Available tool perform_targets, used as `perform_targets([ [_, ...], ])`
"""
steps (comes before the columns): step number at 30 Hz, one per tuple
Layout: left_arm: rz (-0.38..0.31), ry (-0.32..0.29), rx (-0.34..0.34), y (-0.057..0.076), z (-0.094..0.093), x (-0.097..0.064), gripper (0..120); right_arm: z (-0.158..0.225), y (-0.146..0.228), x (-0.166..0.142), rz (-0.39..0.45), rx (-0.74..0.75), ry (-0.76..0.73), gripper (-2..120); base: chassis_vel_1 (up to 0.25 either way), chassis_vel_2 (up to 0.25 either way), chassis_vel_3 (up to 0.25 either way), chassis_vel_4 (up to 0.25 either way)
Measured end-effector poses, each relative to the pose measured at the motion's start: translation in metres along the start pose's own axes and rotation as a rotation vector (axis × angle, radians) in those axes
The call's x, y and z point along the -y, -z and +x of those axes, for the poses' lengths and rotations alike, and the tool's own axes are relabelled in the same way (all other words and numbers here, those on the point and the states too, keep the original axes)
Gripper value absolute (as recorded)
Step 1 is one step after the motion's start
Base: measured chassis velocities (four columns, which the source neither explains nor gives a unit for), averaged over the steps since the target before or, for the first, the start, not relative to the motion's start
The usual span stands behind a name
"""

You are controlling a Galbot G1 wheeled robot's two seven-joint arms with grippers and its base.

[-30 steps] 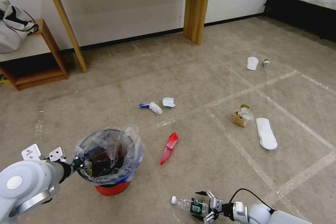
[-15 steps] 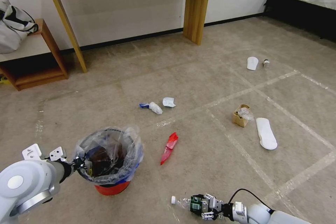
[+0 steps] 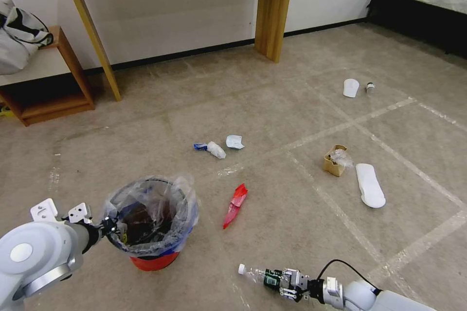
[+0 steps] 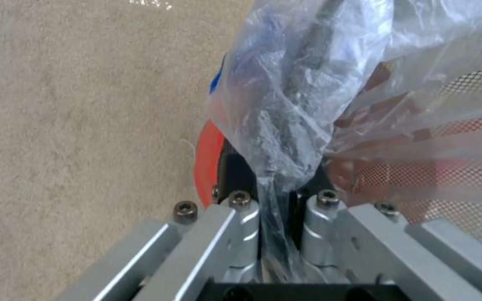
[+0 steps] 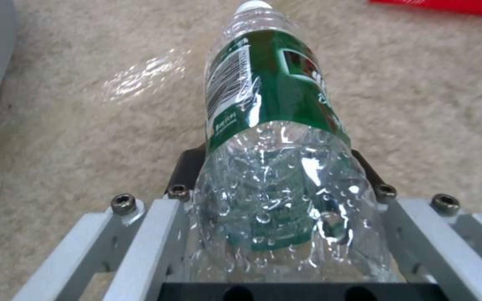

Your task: Pick up the trash bin and place the garbage on the floor into it.

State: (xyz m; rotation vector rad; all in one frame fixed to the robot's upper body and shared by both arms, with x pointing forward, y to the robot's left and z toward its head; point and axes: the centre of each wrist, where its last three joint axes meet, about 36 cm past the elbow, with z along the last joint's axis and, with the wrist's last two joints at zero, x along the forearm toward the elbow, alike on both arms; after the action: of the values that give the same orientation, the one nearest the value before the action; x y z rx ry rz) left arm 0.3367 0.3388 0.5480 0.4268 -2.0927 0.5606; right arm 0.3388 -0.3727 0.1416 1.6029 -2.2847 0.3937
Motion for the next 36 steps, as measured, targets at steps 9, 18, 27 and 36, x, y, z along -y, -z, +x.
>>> perform_targets([
  [9, 0.01, -0.006, -0.009, 0.008, 0.002, 0.0, 4, 0.047, 0.049, 0.056, 0.06, 0.088, -0.199, 36, 0.0, 0.0, 0.0, 0.0],
  [18, 0.014, -0.01, -0.018, 0.019, 0.0, 0.002, 4, 0.136, 0.13, 0.114, 0.214, 0.17, -0.405, 36, 0.0, 0.0, 0.0, 0.0],
  [27, 0.019, -0.008, -0.023, 0.02, -0.003, 0.001, 4, 0.157, 0.251, 0.156, 0.349, 0.402, -0.548, 36, 0.0, 0.0, 0.0, 0.0],
  [36, 0.023, -0.029, -0.03, 0.02, -0.002, 0.003, 4, 0.099, 0.376, 0.141, 0.369, 0.666, -0.46, 36, 0.0, 0.0, 0.0, 0.0],
])
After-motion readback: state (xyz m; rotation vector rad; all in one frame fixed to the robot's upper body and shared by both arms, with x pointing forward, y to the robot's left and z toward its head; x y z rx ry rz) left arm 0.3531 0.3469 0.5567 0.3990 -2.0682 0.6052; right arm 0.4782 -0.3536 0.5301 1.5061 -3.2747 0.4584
